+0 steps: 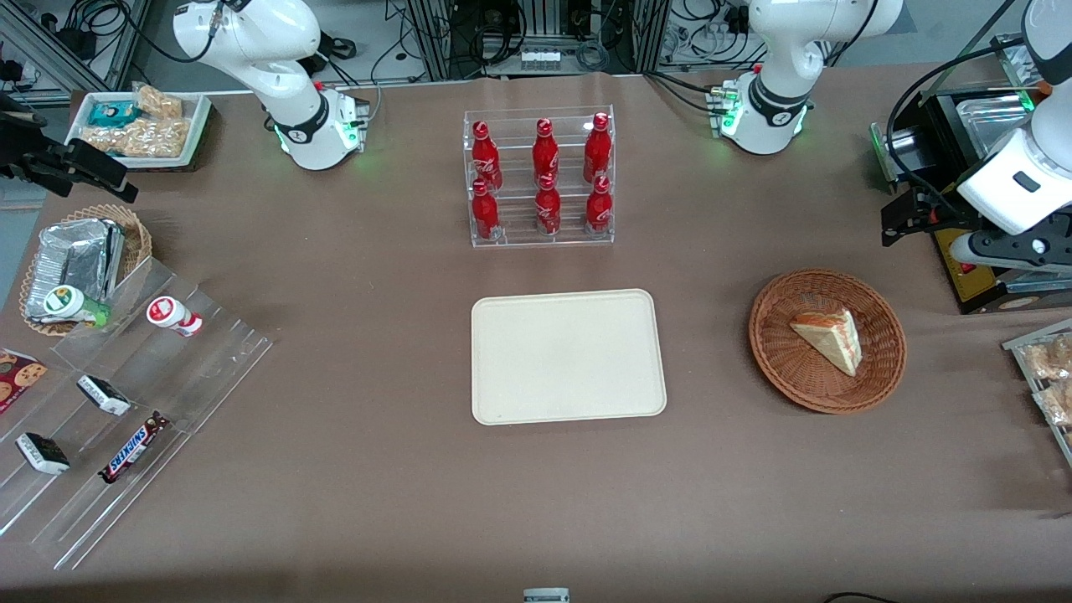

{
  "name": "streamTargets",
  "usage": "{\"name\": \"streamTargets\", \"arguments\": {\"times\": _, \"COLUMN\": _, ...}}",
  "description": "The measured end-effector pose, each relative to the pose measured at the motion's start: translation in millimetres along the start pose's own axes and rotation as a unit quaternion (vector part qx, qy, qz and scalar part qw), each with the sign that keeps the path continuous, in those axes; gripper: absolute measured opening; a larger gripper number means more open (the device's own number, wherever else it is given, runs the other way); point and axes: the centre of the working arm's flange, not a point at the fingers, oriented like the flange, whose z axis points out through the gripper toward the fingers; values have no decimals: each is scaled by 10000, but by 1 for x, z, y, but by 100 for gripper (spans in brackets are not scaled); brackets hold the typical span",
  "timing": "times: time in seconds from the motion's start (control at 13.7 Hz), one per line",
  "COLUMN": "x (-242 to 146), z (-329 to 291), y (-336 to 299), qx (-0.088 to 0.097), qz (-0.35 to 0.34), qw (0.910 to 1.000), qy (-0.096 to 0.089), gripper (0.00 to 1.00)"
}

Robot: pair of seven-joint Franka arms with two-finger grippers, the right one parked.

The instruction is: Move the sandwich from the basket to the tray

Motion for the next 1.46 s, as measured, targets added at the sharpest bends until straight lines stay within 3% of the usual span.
{"name": "streamTargets", "arguments": {"times": 0.95, "x": 1, "z": 2, "y": 0, "qx": -28, "qz": -9, "qw": 10000, "qy": -20, "gripper": 100}}
{"name": "streamTargets", "arguments": {"times": 1.1, "x": 3, "z": 13, "y": -2, "qx": -39, "qz": -26, "qw": 9999, "qy": -135, "gripper": 100}}
{"name": "streamTargets", "arguments": {"times": 1.46, "x": 17, "z": 83, "y": -22, "qx": -95, "qz": -218, "qw": 9975, "qy": -668, "gripper": 100}}
